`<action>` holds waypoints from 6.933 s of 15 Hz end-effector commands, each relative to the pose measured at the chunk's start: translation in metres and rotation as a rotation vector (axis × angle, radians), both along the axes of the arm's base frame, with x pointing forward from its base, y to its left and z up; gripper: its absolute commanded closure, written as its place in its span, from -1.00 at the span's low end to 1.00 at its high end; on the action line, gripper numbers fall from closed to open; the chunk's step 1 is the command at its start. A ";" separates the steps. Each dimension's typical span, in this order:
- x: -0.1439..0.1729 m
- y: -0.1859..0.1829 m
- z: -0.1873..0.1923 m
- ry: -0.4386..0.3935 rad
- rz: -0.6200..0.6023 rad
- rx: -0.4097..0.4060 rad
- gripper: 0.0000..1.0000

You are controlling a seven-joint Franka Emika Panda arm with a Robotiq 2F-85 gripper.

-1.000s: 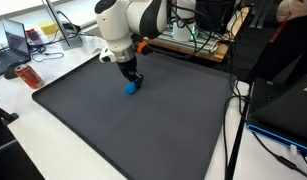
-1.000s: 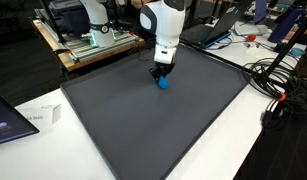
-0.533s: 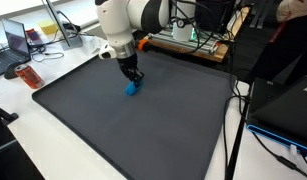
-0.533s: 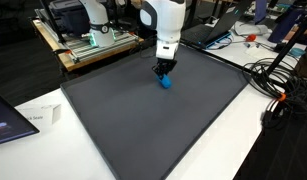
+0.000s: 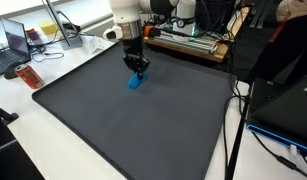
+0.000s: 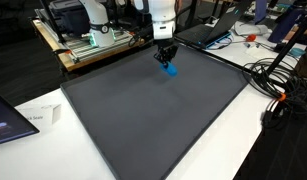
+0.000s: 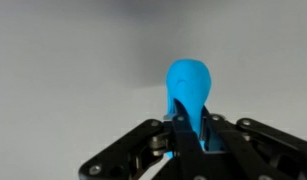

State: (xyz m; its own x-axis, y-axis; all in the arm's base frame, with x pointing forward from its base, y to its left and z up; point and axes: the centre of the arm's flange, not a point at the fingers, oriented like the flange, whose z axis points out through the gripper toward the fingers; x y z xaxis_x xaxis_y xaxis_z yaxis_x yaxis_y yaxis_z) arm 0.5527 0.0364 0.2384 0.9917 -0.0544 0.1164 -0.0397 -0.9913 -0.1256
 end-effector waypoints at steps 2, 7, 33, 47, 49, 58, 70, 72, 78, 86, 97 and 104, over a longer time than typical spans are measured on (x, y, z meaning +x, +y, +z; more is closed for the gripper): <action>-0.045 0.001 0.047 -0.115 0.071 0.077 0.73; -0.068 0.012 0.090 -0.216 0.124 0.071 0.70; -0.204 0.059 0.411 -0.959 0.045 -0.300 0.91; -0.183 0.067 0.516 -1.365 0.005 -0.487 0.98; -0.173 0.064 0.521 -1.368 0.004 -0.498 0.51; -0.135 0.055 0.526 -1.309 -0.016 -0.512 -0.57; -0.105 0.052 0.497 -1.032 -0.075 -0.462 -1.00; -0.095 0.048 0.482 -0.928 -0.109 -0.451 -1.00; -0.071 0.030 0.436 -0.606 -0.201 -0.448 -1.00; -0.035 -0.008 0.381 -0.258 -0.271 -0.430 -1.00; 0.011 -0.088 0.299 -0.041 -0.304 -0.310 -1.00; 0.034 -0.123 0.222 0.109 -0.315 -0.220 -1.00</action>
